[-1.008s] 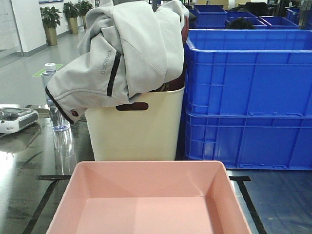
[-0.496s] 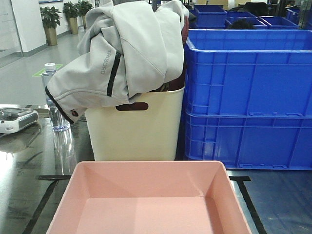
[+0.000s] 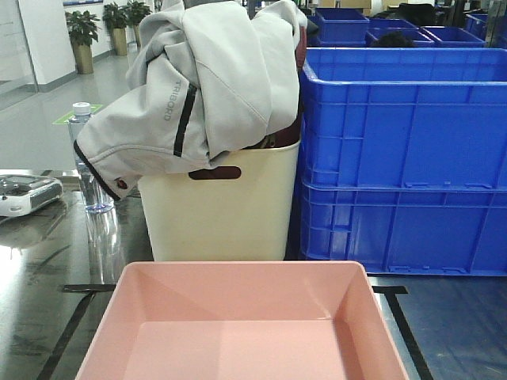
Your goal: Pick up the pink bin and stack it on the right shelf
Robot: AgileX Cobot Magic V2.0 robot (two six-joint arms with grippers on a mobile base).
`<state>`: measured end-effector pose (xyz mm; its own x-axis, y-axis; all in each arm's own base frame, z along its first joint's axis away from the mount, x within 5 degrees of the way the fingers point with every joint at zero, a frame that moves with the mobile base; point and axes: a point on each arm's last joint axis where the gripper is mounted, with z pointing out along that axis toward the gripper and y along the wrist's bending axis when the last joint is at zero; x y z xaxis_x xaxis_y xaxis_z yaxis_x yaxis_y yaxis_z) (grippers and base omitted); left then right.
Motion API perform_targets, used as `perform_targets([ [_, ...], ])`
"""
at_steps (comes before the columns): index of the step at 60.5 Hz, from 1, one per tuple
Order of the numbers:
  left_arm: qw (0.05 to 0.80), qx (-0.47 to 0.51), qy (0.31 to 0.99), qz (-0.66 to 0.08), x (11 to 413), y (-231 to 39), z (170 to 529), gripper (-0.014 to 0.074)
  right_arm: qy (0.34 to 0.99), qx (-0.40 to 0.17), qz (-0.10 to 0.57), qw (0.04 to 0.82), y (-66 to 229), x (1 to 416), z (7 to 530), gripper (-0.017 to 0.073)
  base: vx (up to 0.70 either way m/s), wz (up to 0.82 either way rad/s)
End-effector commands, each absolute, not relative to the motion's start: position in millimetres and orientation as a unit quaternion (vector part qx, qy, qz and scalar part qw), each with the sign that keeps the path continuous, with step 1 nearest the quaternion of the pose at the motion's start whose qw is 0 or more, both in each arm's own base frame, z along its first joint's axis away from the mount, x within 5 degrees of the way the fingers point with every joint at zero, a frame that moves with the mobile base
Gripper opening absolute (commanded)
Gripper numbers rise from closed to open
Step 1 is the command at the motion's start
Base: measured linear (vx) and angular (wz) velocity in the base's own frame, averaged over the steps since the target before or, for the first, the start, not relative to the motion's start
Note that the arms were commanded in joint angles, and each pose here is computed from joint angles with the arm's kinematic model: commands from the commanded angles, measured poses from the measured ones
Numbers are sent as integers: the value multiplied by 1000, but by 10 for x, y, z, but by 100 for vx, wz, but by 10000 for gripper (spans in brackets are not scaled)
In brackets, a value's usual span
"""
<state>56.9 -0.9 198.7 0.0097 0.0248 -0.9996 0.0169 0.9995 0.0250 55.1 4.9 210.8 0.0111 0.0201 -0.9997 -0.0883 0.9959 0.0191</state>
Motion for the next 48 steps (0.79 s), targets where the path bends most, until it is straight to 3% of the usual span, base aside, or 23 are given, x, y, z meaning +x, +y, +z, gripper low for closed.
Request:
perform_targets([
  [1, 740, 11, 672, -1, 558, -10, 2022, -3, 633, -8, 33, 774, 29, 529, 2208, -9, 0, 0],
  [32, 740, 11, 672, -1, 558, -10, 2022, -3, 622, -30, 13, 782, 37, 535, 2170, -9, 0, 0],
  [48, 740, 11, 672, -1, 558, -10, 2022, -3, 623, 4, 8, 783, 5, 537, 2170, -9, 0, 0],
])
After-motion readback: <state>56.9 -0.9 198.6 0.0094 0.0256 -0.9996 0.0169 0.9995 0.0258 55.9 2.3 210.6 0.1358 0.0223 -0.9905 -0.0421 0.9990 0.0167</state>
